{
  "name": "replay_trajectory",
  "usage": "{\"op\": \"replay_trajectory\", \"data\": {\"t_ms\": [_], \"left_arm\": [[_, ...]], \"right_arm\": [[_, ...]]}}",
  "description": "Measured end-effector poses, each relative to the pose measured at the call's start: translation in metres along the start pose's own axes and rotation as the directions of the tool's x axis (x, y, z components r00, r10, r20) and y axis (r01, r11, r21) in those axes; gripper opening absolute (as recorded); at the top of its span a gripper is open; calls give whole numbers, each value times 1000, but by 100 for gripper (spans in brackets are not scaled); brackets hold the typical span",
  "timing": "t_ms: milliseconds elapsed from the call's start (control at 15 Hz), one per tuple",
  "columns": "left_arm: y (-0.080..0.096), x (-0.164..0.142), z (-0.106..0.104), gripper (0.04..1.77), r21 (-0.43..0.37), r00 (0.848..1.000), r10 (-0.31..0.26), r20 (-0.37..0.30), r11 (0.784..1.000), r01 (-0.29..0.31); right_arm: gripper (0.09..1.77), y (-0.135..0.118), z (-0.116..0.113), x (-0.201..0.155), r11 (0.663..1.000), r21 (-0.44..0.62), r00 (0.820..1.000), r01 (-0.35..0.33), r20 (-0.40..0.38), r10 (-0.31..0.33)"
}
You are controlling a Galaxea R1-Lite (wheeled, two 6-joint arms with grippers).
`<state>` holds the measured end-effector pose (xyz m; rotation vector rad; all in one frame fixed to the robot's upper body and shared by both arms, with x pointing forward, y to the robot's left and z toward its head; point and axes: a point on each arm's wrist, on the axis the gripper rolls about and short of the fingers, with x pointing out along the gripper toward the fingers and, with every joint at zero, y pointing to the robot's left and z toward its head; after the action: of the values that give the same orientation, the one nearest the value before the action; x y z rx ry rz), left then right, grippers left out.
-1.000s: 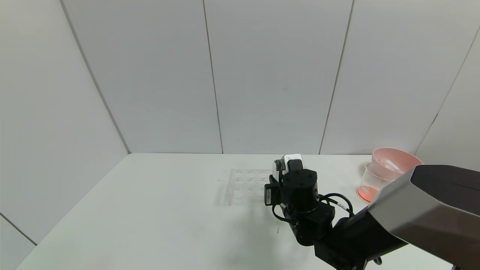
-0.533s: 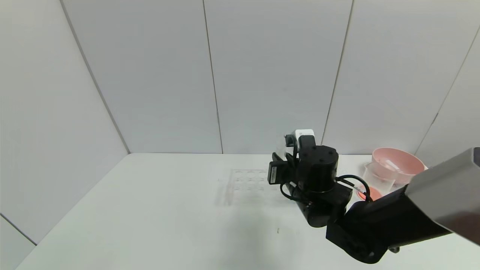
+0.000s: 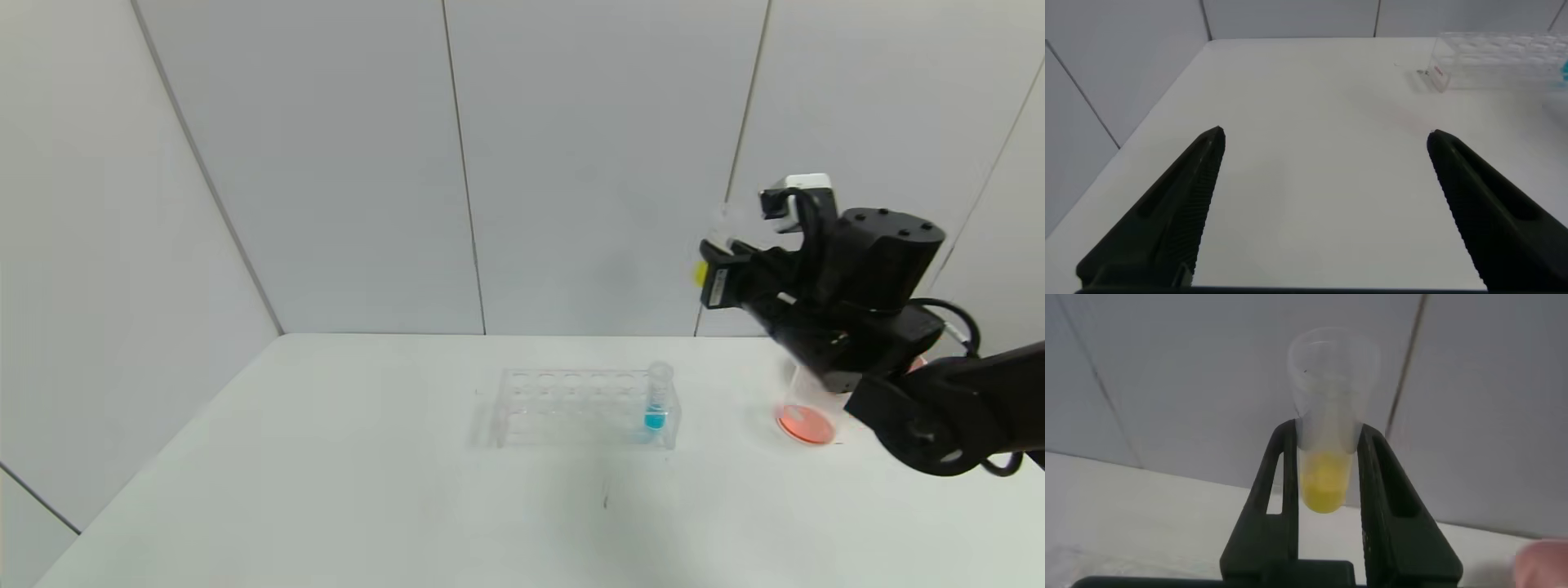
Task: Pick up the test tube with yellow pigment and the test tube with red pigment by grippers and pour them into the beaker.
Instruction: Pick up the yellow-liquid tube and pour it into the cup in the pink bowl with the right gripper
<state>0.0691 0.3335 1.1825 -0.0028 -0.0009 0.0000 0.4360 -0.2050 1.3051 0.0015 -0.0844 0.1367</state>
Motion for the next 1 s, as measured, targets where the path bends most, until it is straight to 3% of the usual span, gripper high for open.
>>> {"op": "replay_trajectory", "data": {"t_ms": [333, 600, 800, 1000], "left_arm": [[0, 0, 0, 176, 0, 1000, 0, 0, 1000, 0], [0, 0, 0, 176, 0, 1000, 0, 0, 1000, 0], [0, 0, 0, 176, 0, 1000, 0, 0, 1000, 0], [0, 0, 0, 176, 0, 1000, 0, 0, 1000, 0]], "right_arm": [[49, -134, 0, -9, 990, -141, 1000, 15, 0, -15], [49, -219, -8, -26, 958, -283, 998, 52, 33, -44], [49, -253, -20, -32, 881, -469, 995, 67, 96, -25], [49, -259, -36, -32, 795, -605, 992, 30, 114, 49]]}}
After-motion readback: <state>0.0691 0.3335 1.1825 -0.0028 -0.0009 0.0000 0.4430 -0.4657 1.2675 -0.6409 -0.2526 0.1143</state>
